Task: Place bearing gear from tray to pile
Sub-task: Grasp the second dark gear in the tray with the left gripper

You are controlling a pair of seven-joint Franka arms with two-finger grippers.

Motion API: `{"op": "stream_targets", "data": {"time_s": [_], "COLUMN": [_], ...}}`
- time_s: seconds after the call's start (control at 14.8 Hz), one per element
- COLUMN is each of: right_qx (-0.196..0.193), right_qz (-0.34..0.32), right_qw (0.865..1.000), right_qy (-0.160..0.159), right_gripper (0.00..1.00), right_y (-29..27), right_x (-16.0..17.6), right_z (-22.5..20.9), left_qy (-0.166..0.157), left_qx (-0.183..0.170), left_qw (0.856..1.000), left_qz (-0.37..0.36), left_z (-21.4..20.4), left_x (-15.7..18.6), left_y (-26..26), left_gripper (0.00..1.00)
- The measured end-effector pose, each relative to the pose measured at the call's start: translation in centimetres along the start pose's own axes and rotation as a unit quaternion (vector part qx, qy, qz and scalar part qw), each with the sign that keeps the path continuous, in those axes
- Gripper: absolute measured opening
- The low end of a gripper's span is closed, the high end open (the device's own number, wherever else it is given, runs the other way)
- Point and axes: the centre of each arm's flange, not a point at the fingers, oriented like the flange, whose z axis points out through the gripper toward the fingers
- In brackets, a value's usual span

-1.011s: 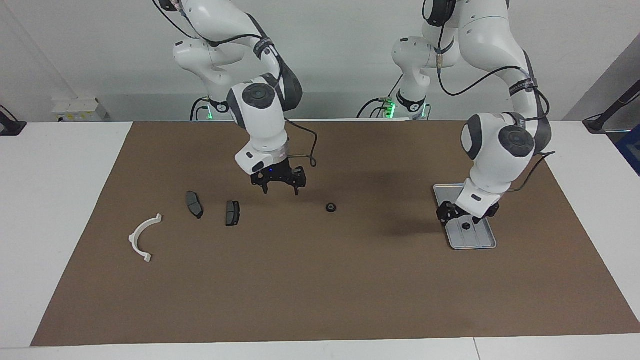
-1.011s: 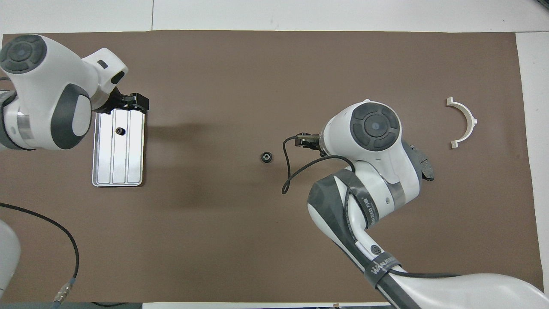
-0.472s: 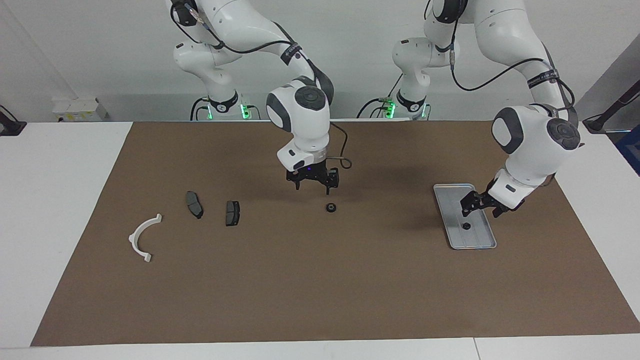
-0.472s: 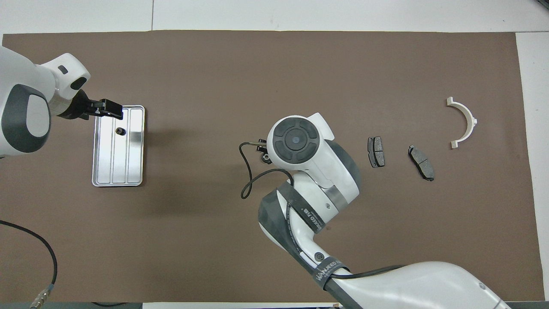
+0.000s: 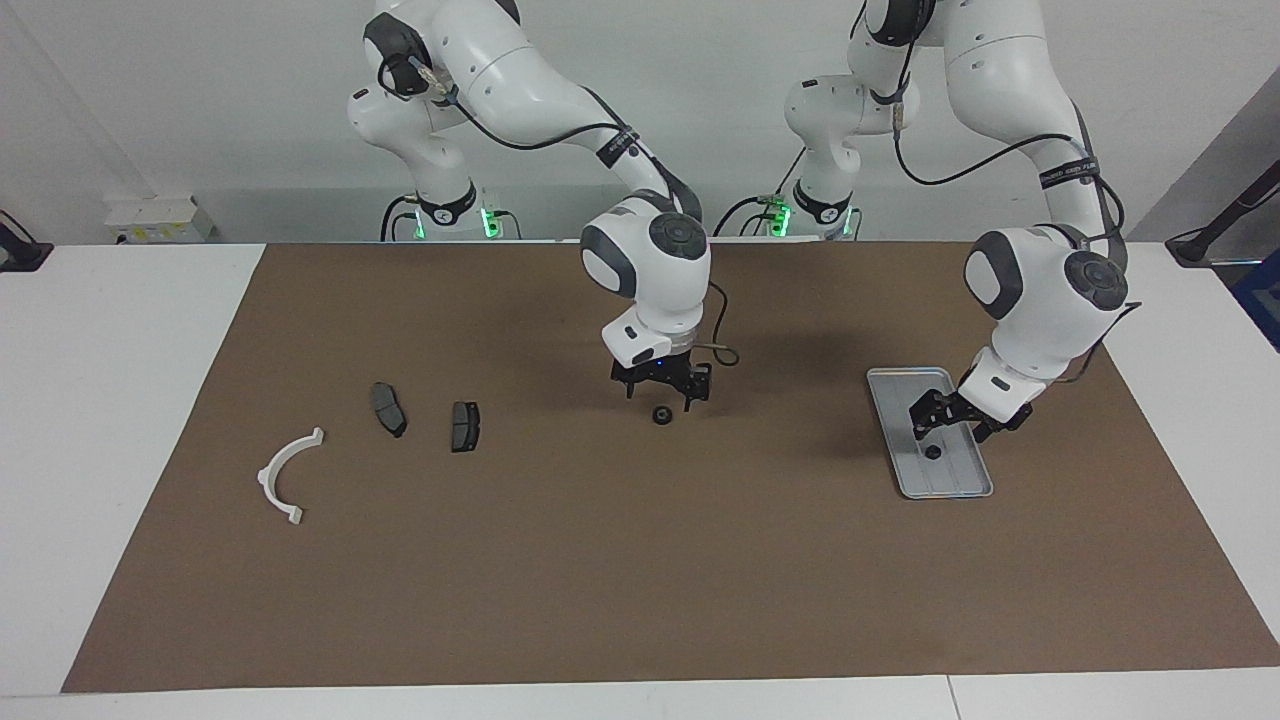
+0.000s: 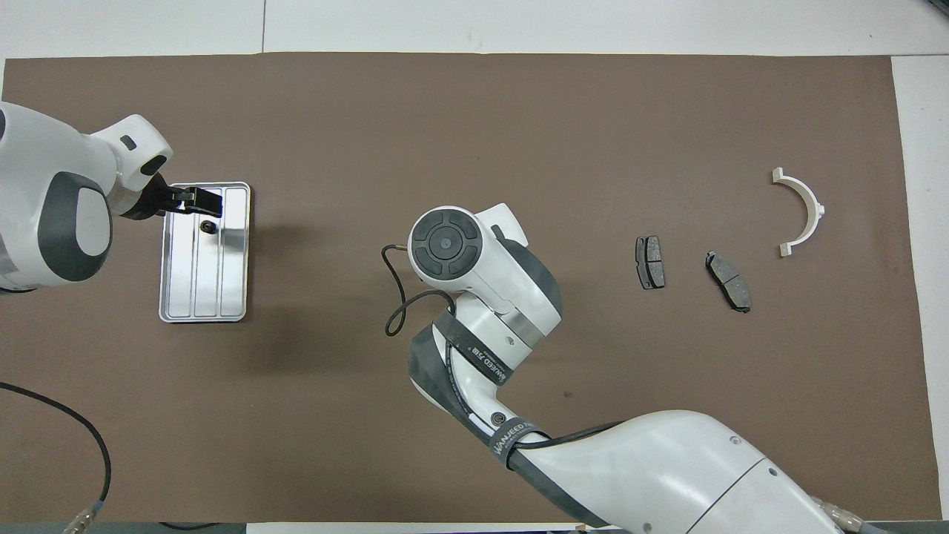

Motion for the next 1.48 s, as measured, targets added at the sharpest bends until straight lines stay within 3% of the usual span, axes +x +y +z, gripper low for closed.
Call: {"op": "stream_targets", "data": {"time_s": [0.61, 0.81, 1.15, 1.28, 1.48], "right_qx": [0.01, 0.006, 0.006, 0.006, 0.006], "right_qz": [0.001, 0.002, 0.003, 0.003, 0.003], "right_qw": [1.0, 1.0, 1.0, 1.0, 1.0], "right_qy": [-0.002, -0.004, -0.005, -0.004, -0.004], "right_gripper": [1.0, 0.96, 0.8, 0.62, 0.55], "right_y": [-0.5, -0.2, -0.1, -0.1, -0.1], "right_x": [0.0, 0.0, 0.1, 0.2, 0.2], "right_z": [3.2, 3.8, 3.9, 3.9, 3.7], "left_qy": [-0.002, -0.002, -0.003, -0.004, -0.004], "left_qx": [0.002, 0.004, 0.007, 0.017, 0.025], "left_qw": [1.0, 1.0, 1.0, 1.0, 0.999], "left_qz": [0.0, 0.0, -0.006, -0.019, -0.034], "left_z": [2.3, 2.9, 2.8, 2.7, 2.7], "left_x": [-1.3, -1.8, -2.1, -2.1, -2.1], "left_y": [-0.6, -0.6, -0.6, -0.5, -0.4], "left_gripper": [1.0, 1.0, 0.98, 1.0, 1.0]}}
